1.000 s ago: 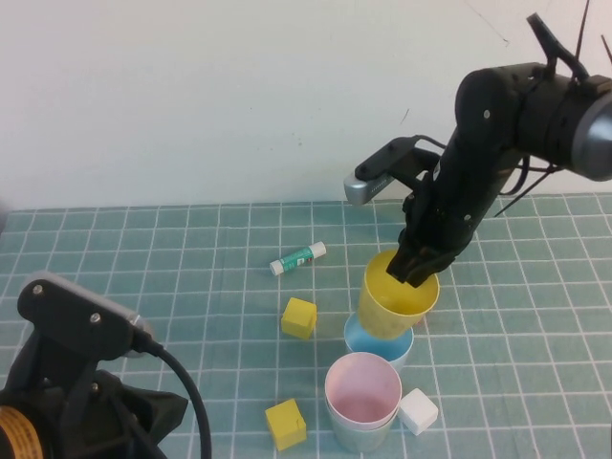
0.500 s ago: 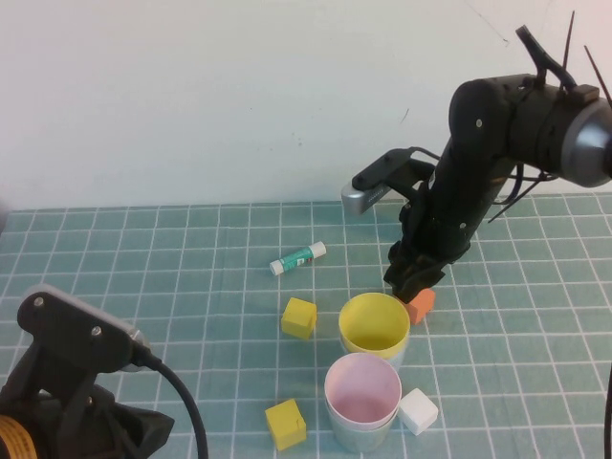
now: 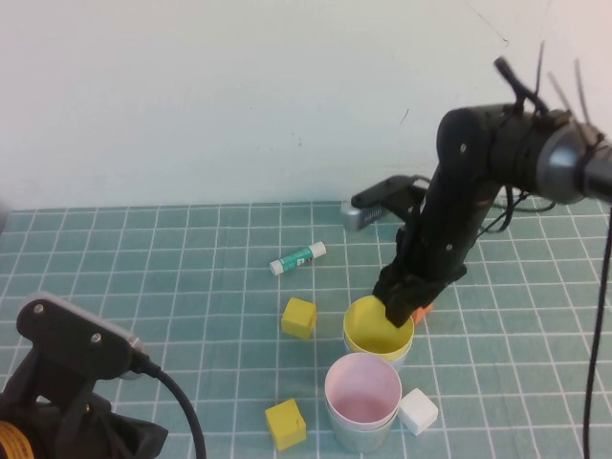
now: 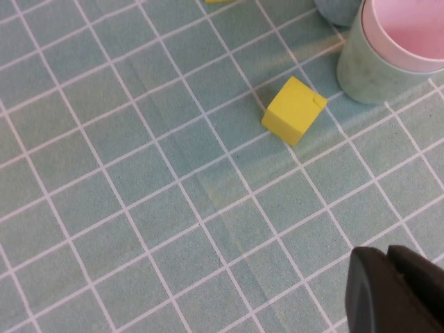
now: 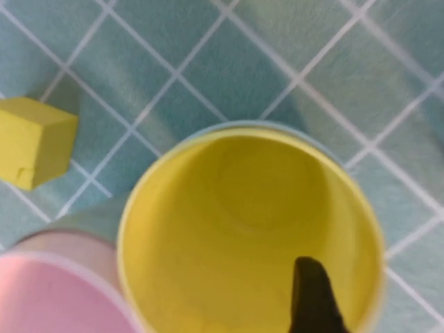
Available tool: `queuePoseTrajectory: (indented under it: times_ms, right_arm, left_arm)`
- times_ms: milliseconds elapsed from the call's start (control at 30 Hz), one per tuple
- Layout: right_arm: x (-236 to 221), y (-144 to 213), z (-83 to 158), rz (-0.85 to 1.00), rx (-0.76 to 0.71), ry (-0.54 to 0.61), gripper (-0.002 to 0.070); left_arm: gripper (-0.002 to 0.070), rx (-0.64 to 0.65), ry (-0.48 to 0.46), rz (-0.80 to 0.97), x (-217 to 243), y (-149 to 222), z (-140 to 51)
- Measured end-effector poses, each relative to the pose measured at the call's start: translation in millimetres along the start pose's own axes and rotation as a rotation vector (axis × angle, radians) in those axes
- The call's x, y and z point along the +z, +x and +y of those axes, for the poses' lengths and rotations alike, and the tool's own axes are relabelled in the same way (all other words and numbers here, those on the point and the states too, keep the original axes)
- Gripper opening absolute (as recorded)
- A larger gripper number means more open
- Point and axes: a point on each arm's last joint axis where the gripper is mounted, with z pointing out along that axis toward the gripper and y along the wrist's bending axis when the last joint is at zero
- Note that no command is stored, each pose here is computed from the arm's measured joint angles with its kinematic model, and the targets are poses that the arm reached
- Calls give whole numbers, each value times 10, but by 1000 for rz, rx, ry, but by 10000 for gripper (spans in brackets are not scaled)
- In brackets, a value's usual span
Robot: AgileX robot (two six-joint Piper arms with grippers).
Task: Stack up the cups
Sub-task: Pick up the blue cup, then place the blue cup on the pink cup
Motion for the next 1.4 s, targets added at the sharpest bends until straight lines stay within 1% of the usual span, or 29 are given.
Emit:
queuePoseTrajectory:
  times_ms: [167,233,300,333,367,433,467,500,633,767,900,1000,1067,1167,1267,1333,1400]
  right_arm:
    - [380,18,-56,70,29,-37,384]
    - [478,30,-70,90,20,-46,359]
    - [523,36,-76,98,0,-51,287]
    - [523,36,-76,98,-6,-52,229]
    - [505,26,-75,92,-11,-50,150]
    - [433,-3,-70,71,-19,-42,76]
    - [382,-18,-67,59,-26,-34,50]
    - [298,-39,-62,39,-34,-22,39]
    - [-198,-64,-19,-39,-87,60,32]
    - [-757,62,77,-56,-134,123,32]
    - [-1184,206,195,-81,-184,143,31]
    - [-1391,281,327,-138,-216,98,31]
    - [-1451,316,455,-162,-239,56,31]
    - [-1388,316,664,-150,-291,11,31]
    - [-1207,298,836,-99,-337,-11,31]
    - [-1051,290,913,-56,-348,-23,31]
    - [-903,283,939,-20,-338,-31,31]
  left_arm:
    - [-2,0,0,0,0,0,0]
    - [-2,0,0,0,0,0,0]
    - [-2,0,0,0,0,0,0]
    - [-2,0,0,1,0,1,0]
    - [-2,0,-1,2,0,2,1]
    - [-2,0,-1,2,0,2,1]
    - [-2,0,-1,2,0,2,1]
    - [-2,0,-1,2,0,2,1]
    - [-2,0,-1,2,0,2,1]
    - [-2,0,-1,2,0,2,1]
    - [-2,0,1,-4,0,-4,-1]
    - [-2,0,4,-15,0,-14,-4]
    - [-2,0,6,-22,0,-20,-6]
    - [-2,0,9,-33,0,-30,-8]
    - [-2,5,7,-40,0,-36,-6]
    - [-2,16,0,-46,0,-42,0]
    - [-2,22,-4,-48,0,-43,4]
